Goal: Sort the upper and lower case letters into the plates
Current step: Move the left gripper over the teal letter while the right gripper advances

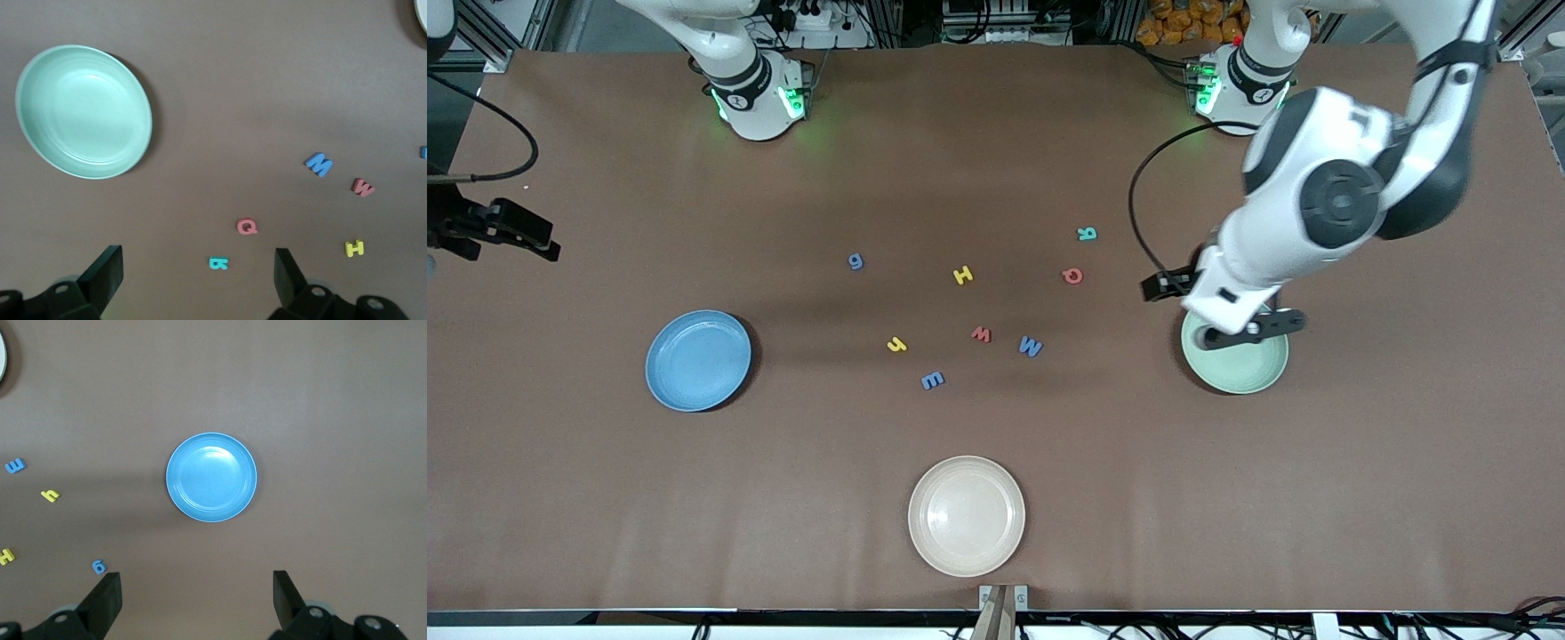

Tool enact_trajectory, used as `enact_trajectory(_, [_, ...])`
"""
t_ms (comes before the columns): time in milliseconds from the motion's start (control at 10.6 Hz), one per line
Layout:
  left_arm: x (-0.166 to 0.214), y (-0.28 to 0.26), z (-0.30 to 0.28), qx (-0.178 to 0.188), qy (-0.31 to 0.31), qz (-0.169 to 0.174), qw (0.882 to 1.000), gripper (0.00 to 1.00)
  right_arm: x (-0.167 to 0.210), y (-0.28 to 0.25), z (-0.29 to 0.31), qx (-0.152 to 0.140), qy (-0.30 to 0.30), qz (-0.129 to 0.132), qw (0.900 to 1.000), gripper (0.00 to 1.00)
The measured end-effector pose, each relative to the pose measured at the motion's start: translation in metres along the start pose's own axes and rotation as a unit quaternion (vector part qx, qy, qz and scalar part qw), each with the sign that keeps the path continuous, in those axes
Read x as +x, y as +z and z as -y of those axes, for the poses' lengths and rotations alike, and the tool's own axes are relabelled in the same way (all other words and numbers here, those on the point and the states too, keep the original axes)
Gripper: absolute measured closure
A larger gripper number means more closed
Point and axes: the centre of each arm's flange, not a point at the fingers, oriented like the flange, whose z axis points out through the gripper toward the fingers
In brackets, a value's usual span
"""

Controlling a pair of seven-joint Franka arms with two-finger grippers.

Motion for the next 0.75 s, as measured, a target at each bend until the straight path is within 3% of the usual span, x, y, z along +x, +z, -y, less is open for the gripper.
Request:
enact_trajectory(188, [-0.006, 0.034, -0.014, -0.011, -0.012, -0.008, 1.000, 0.00, 0.007, 0.013, 0.000, 0.001, 0.000, 0.009, 1.000, 0.00])
enact_trajectory(471, [-0.032, 0.102, -0.027, -0.022, -0.059, 0.007, 0.998, 0.00, 0.021, 0.037, 0.000, 0.003, -0.001, 0.022, 1.000, 0.00])
enact_trajectory(754, [-0.059, 0.131, -0.045, -0.029, -0.091, 0.002, 0.995, 0.00, 0.034, 0.068, 0.002, 0.006, -0.004, 0.044, 0.999, 0.00])
